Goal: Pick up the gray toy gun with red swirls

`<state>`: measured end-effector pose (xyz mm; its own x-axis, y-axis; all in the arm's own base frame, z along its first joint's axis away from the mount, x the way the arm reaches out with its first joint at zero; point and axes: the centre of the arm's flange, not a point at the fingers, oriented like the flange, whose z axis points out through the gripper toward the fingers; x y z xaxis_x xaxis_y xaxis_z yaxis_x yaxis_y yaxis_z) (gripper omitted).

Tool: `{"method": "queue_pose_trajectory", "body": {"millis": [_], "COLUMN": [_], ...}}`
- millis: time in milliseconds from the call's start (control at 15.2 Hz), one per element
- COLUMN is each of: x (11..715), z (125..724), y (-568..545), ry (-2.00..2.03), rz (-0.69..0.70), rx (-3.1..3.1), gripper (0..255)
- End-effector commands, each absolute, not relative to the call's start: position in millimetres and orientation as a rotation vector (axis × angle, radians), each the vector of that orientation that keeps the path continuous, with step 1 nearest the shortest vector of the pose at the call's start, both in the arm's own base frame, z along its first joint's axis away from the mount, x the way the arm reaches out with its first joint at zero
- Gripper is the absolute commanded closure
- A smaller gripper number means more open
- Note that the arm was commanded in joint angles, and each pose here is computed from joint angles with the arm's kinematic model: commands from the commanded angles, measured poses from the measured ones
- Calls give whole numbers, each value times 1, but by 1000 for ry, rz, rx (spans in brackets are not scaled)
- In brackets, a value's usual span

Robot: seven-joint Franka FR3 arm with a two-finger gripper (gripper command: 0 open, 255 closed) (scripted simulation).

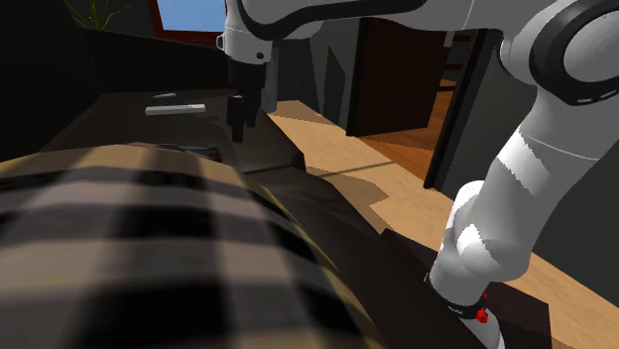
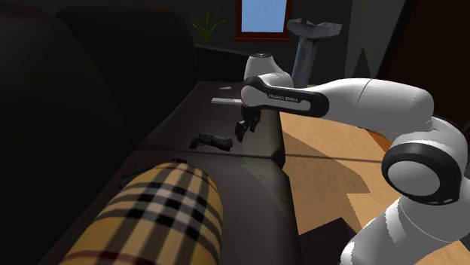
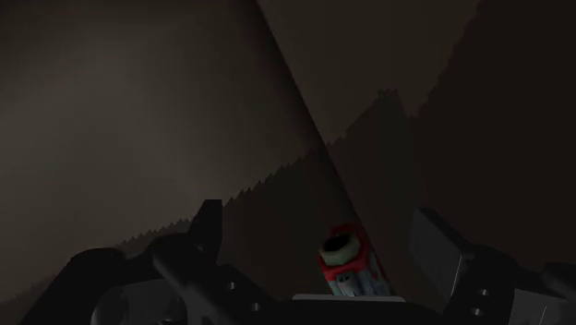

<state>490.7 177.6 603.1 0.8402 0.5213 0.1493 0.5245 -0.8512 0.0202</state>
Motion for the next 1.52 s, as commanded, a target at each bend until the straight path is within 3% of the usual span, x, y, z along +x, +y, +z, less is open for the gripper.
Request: {"method": "queue_pose_trajectory", "body": {"millis": [0, 726, 1320, 1386, 1452], "x": [504, 559, 559, 560, 560], "z": [600, 595, 555, 555, 555], "y": [201, 324, 324, 324, 324], "ry": [-916, -1260, -1260, -1260, -1260], "rz": [-260, -393, -393, -392, -392], "rx": [-2981, -2896, -2896, -2896, -2896], "gripper": [0, 0, 0, 255, 255]}}
